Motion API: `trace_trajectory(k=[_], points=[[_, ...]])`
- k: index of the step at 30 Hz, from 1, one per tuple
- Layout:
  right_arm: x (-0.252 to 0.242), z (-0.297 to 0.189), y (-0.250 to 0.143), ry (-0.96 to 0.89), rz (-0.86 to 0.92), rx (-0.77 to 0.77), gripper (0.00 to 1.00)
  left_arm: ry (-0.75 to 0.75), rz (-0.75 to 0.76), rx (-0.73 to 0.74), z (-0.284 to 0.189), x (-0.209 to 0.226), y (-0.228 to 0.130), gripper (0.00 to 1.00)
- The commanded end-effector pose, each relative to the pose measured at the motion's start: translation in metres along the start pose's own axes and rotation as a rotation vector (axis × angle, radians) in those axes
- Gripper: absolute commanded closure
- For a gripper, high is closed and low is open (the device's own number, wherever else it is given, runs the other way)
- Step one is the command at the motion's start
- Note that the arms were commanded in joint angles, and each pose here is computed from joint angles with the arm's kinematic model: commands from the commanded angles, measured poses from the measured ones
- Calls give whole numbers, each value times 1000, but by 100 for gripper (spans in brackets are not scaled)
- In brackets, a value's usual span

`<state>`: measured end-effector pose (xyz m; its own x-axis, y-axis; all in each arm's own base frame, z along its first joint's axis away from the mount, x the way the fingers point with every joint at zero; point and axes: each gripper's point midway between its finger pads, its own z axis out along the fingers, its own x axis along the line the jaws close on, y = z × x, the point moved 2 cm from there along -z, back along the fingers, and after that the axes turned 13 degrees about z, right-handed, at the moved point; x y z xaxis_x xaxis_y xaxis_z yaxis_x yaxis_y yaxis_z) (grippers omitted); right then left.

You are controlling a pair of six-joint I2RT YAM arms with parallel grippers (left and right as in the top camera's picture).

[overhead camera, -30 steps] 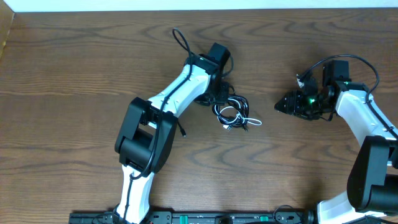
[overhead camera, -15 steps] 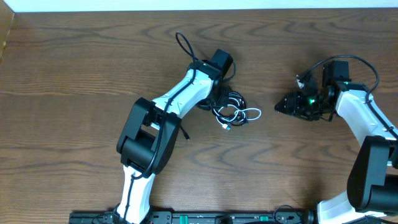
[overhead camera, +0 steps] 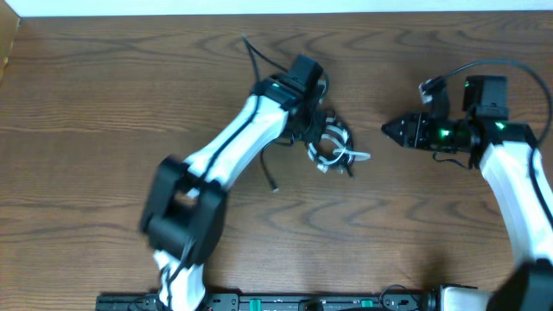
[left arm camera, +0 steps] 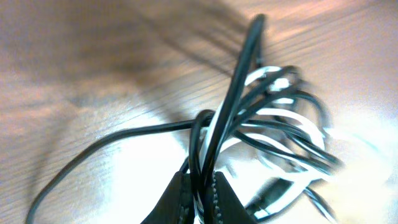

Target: Untangle cables

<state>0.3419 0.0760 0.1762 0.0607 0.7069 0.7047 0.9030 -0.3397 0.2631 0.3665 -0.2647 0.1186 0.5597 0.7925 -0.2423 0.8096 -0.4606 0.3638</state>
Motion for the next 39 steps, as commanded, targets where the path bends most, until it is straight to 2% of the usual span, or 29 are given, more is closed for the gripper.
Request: trace_trajectory(k=[1, 6, 12, 16, 21, 24, 33, 39], points=[[39, -25, 4, 49, -53, -90, 53, -120, 86, -156, -66, -37, 20, 92], [64, -28, -4, 84, -83, -101, 52, -213, 106, -199, -99, -58, 18, 92], [81, -11, -16, 105, -130, -59, 53, -243, 94, -189, -99, -62, 16, 93], [75, -4, -19, 30, -78, -65, 53, -225, 71, -188, -99, -58, 16, 92], [38, 2, -23, -198, 121, -106, 52, -243, 36, -184, -99, -60, 16, 93], [20, 10, -27, -290, 163, -95, 50, -270, 35, -183, -101, -64, 16, 93], [-22, 56, -30, -395, 268, 0, 53, -497, 49, -172, -115, -90, 13, 93], [-10, 71, -25, -291, 236, 26, 53, -697, 34, -194, -138, -95, 15, 92]])
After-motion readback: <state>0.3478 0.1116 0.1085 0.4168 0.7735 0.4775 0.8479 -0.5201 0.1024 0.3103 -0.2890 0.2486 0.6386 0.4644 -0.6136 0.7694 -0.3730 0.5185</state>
